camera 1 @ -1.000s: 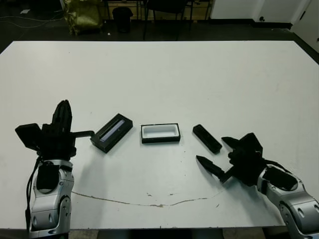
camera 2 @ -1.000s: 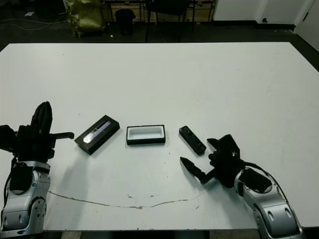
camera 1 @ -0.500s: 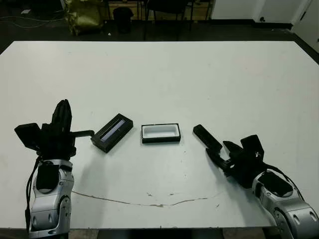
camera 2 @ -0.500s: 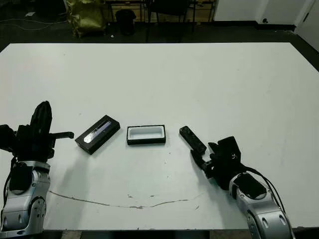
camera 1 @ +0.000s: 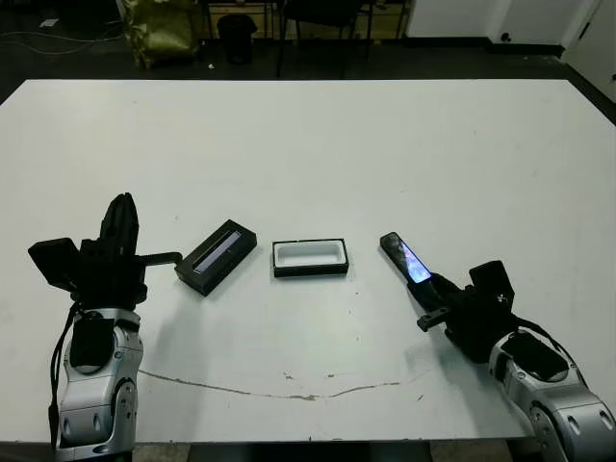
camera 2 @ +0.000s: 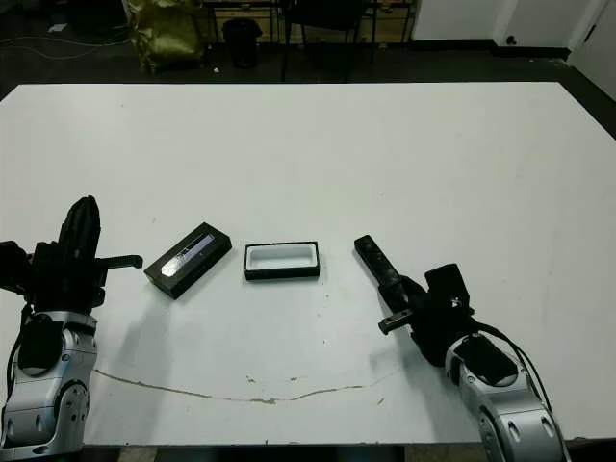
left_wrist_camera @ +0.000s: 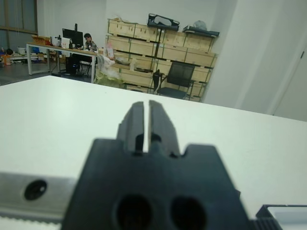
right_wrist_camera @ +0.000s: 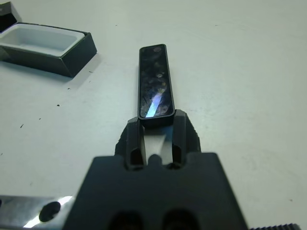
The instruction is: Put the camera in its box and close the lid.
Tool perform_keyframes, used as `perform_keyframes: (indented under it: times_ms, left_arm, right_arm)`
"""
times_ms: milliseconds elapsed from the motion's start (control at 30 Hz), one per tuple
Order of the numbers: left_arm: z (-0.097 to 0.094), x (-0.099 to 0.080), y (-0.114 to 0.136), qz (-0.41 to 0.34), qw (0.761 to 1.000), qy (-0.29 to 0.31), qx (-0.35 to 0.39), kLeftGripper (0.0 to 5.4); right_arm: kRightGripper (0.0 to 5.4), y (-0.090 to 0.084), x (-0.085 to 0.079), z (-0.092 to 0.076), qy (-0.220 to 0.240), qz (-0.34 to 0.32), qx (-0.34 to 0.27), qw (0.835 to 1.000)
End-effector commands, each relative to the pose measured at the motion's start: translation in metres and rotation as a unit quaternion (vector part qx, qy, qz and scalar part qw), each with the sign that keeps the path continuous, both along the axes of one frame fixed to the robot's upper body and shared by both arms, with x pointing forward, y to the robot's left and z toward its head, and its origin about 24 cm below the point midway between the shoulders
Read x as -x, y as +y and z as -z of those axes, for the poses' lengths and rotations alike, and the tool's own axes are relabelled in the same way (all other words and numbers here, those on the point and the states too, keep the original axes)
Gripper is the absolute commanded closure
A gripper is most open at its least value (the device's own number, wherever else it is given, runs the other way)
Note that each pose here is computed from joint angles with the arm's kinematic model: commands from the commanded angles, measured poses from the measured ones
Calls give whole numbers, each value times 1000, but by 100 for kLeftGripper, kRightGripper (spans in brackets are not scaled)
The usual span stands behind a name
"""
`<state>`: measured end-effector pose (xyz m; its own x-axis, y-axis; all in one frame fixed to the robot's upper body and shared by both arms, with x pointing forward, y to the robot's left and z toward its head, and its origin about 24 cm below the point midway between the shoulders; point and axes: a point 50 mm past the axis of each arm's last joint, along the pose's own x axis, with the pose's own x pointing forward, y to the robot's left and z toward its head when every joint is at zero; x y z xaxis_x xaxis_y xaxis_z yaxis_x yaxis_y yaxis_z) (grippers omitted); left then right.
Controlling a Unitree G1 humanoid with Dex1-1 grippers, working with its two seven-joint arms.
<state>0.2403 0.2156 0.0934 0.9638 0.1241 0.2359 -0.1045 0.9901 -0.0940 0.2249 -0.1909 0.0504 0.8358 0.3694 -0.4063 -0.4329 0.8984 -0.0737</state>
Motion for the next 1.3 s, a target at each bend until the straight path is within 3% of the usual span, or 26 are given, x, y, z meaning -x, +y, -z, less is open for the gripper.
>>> perform_keyframes:
  times_ms: [33, 233, 433, 833, 967, 1133, 1300]
  left_arm:
    - [6, 1, 1, -3, 1000, 14, 5, 540]
    - [6, 1, 1, -2, 1000, 17, 7, 540]
    - [7, 1, 1, -2, 1000, 18, 3, 540]
    - [7, 1, 0, -3, 1000, 19, 7, 540]
    - [8, 1, 0, -1, 1000, 20, 7, 540]
    - [7, 1, -1, -2, 1000, 26, 9, 540]
    - [6, 1, -1, -1, 1000, 26, 7, 540]
  right_arm:
    - [529, -6, 6, 13, 43, -10, 24, 999]
    - [529, -8, 2, 6, 24, -20, 33, 999]
    - [530, -18, -16, -14, -41, -35, 26, 998]
    - [531, -34, -64, -77, -104, -42, 41, 993]
    - [531, -33, -74, -90, -101, -70, 21, 992]
    - [531, -32, -88, -99, -57, -127, 0, 990]
    - [531, -27, -99, -104, -24, -199, 24, 979]
